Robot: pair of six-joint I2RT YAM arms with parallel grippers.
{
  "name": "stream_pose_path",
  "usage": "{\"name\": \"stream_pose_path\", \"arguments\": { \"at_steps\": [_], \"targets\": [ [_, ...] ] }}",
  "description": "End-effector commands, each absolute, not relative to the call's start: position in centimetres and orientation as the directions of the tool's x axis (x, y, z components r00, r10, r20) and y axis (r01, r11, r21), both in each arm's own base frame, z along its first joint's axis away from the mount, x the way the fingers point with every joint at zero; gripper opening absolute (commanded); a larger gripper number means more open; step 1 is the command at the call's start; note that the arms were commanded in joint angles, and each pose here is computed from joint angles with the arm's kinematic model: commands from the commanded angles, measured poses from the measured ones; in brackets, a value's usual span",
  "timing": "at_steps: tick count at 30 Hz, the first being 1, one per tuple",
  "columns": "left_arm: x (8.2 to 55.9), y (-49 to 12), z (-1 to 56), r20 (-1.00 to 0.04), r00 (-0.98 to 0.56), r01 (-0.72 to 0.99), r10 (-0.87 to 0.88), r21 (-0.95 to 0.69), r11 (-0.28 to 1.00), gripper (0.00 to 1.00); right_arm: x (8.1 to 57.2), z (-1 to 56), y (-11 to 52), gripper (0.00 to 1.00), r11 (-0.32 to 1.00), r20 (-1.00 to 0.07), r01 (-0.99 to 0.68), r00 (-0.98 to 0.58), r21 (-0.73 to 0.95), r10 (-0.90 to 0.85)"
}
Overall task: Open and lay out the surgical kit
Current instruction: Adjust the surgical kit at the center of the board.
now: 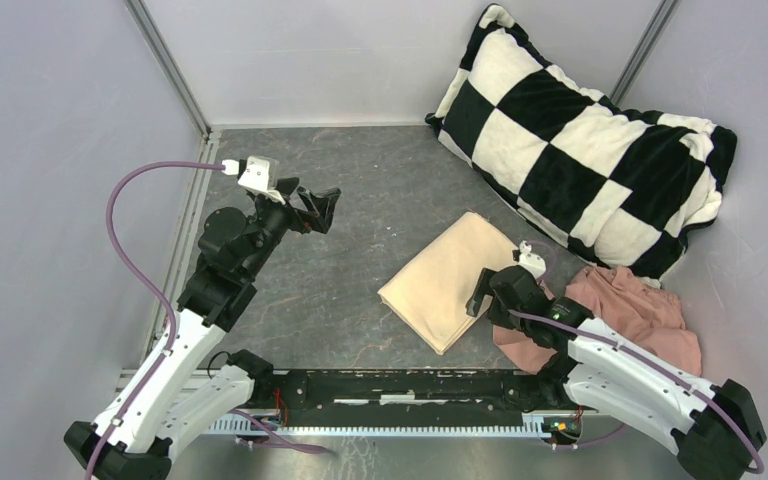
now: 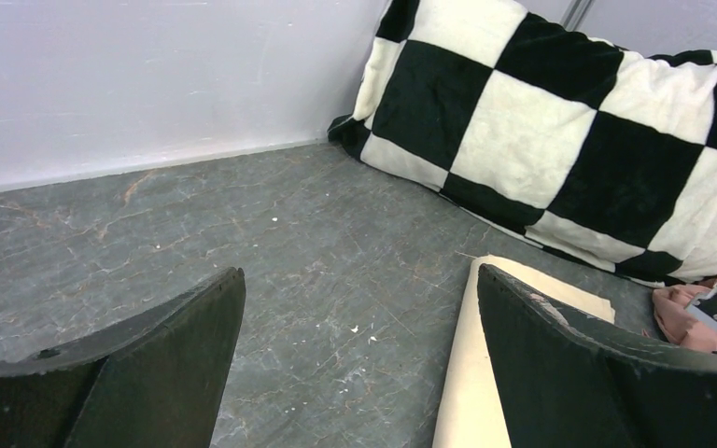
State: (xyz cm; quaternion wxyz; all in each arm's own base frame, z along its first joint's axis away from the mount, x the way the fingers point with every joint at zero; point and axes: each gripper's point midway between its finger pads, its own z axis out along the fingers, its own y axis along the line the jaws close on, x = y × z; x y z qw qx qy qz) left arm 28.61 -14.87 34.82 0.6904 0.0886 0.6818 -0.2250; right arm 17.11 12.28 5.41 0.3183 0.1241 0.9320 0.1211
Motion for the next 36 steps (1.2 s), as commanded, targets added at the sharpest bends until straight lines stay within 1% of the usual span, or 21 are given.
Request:
{"name": "stream_pose_path", "arguments": {
  "at_steps": [1, 7, 16, 19, 23, 27, 30, 33, 34, 36],
  "targets": [
    [28.4, -15.2, 36.7, -0.966, 0.01, 0.446, -0.258, -0.227, 0.866, 1.0, 18.0, 5.5, 14.6, 0.98, 0.839, -0.473, 0.272, -0.725, 0.47, 0.5],
    [28.6, -15.3, 36.5, -0.967, 0.003, 0.443, -0.256, -0.229, 0.867, 1.0, 19.2, 5.5, 15.4, 0.98, 0.781, -0.447, 0.313, -0.68, 0.54, 0.581],
    [28.7, -15.3, 36.4, -0.968, -0.002, 0.438, -0.252, -0.227, 0.87, 1.0, 20.4, 4.1, 14.2, 0.96, 0.745, -0.447, 0.387, -0.618, 0.543, 0.647],
    [28.8, -15.3, 36.2, -0.968, -0.005, 0.435, -0.25, -0.228, 0.871, 1.0, 21.5, 4.2, 13.8, 0.97, 0.753, -0.482, 0.376, -0.595, 0.54, 0.643],
    [28.9, -15.5, 36.1, -0.969, -0.013, 0.437, -0.248, -0.228, 0.87, 1.0, 23.7, 4.7, 14.2, 0.96, 0.79, -0.542, 0.298, -0.596, 0.535, 0.592],
    [29.0, -15.5, 35.8, -0.97, -0.019, 0.433, -0.243, -0.227, 0.872, 1.0, 26.6, 5.7, 14.2, 0.95, 0.901, -0.667, 0.189, -0.616, 0.391, 0.419],
    [29.2, -15.5, 35.6, -0.971, -0.023, 0.429, -0.239, -0.226, 0.875, 1.0, 28.9, 6.4, 15.6, 0.97, 0.962, -0.731, 0.035, -0.643, 0.269, 0.228],
    [29.5, -15.6, 35.1, -0.972, -0.034, 0.421, -0.233, -0.225, 0.879, 1.0, 30.6, 6.9, 19.5, 0.98, 0.947, -0.764, -0.233, -0.645, 0.221, 0.02],
    [29.6, -15.6, 34.9, -0.972, -0.039, 0.421, -0.231, -0.225, 0.879, 1.0, 30.9, 7.2, 20.9, 0.98, 0.919, -0.771, -0.324, -0.636, 0.226, -0.035],
    [29.8, -15.8, 34.4, -0.973, -0.053, 0.42, -0.226, -0.227, 0.879, 1.0, 31.2, 6.9, 23.5, 0.98, 0.858, -0.767, -0.456, -0.63, 0.239, -0.121]
  ]
}}
